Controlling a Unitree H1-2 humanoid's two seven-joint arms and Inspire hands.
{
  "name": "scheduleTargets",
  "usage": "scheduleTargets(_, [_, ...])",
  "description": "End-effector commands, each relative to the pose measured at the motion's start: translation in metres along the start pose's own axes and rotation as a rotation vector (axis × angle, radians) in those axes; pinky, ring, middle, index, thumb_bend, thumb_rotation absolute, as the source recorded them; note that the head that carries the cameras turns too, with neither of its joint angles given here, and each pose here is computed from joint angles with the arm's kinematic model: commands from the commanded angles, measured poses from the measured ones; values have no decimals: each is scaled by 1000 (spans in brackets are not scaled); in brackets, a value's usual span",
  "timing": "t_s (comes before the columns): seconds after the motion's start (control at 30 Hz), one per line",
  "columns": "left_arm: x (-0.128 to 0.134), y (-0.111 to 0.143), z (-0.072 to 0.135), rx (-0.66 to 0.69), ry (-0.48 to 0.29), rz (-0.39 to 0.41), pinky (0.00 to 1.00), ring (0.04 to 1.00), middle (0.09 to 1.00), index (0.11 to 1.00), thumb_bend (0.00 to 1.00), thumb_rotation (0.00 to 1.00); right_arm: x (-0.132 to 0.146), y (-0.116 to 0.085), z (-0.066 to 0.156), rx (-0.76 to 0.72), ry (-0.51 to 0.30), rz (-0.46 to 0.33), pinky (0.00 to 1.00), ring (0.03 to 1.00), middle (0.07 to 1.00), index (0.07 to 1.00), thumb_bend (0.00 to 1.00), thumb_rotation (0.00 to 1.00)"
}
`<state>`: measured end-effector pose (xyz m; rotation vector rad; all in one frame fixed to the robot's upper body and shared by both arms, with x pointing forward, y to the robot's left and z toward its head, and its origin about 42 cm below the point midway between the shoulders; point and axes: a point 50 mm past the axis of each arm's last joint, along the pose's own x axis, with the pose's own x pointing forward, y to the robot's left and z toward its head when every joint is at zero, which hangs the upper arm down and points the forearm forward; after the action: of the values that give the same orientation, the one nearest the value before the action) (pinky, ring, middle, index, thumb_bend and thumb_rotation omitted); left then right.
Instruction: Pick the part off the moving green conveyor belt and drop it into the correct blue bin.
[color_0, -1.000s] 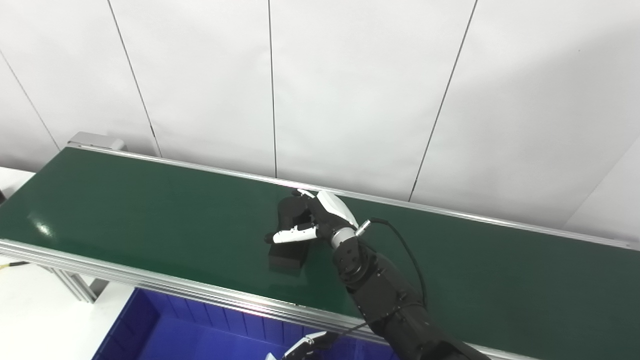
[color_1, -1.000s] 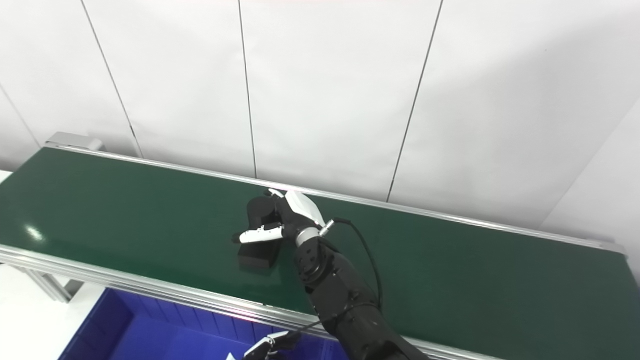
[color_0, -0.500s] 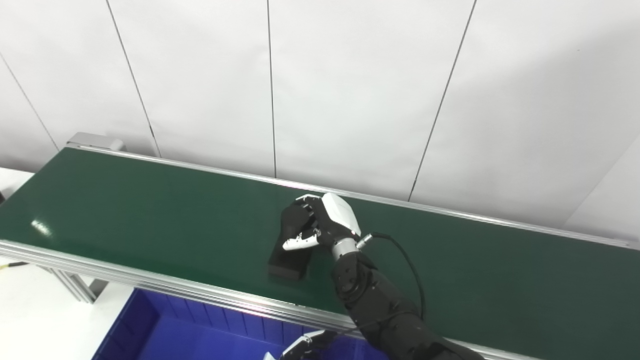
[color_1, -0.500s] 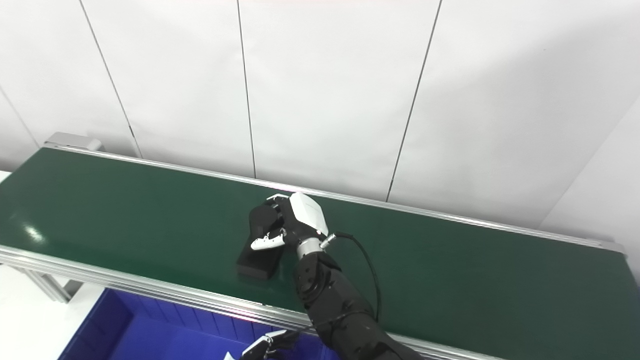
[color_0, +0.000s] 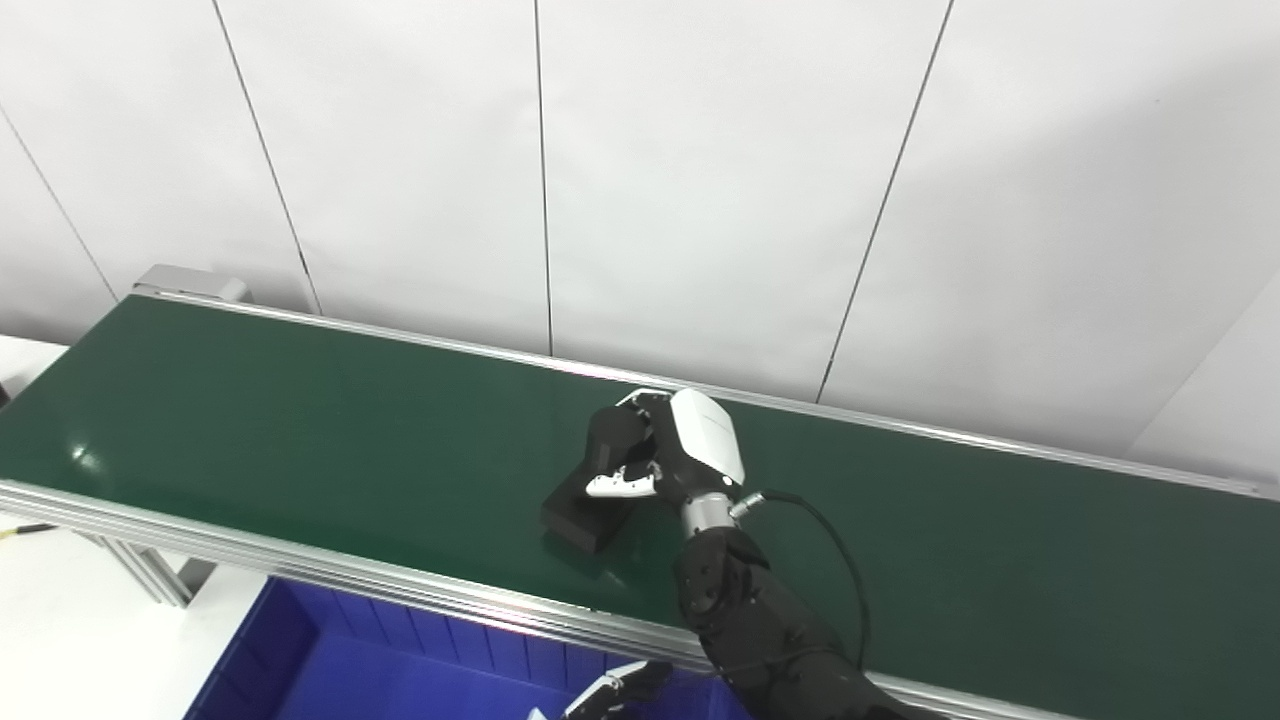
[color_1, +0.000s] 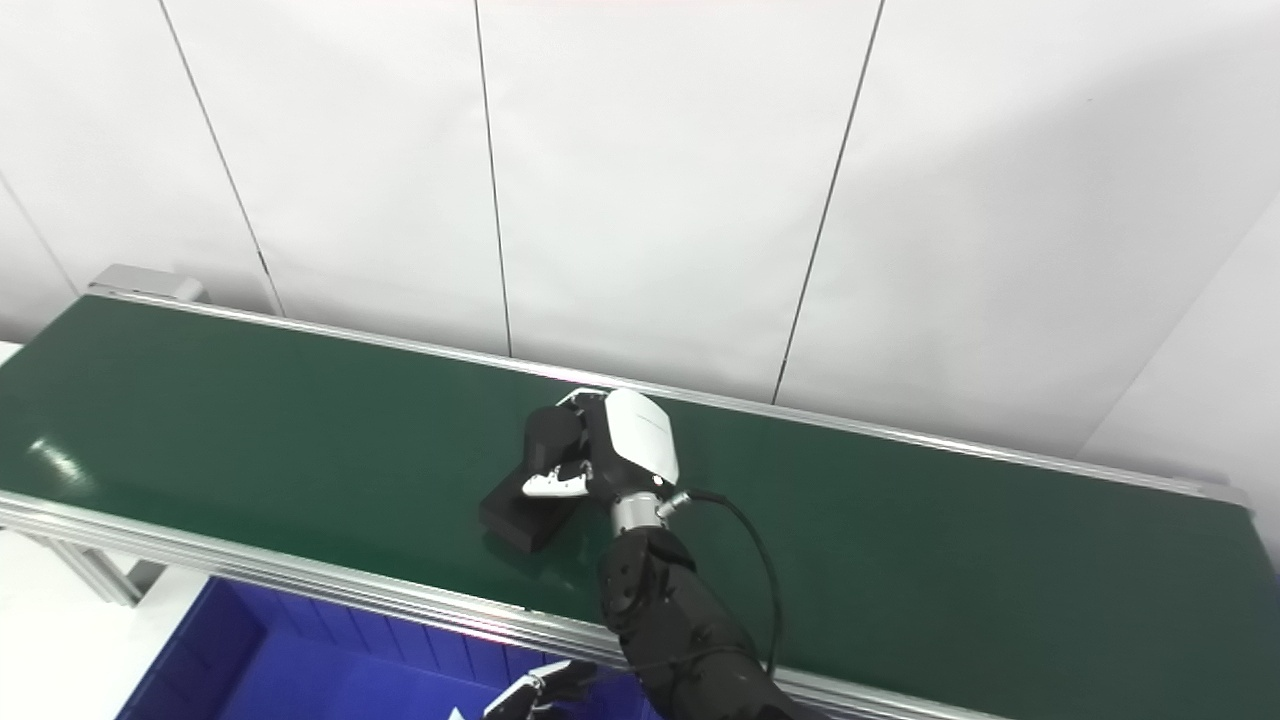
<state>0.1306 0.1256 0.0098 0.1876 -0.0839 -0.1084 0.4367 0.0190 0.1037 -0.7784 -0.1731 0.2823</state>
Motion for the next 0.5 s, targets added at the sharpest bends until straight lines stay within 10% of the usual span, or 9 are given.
scheduleTargets(0.0, [3,1,9,-44,-48,8,669,757,794,787,797,378,14,-16,26,64,-107,-88,379,399,489,542,509,0])
scheduleTargets(0.47, [5,9,13,-49,-55,0,723,792,830,828,737,387,-52,-72,11,270,-164,-293,337,382,477,565,502,0])
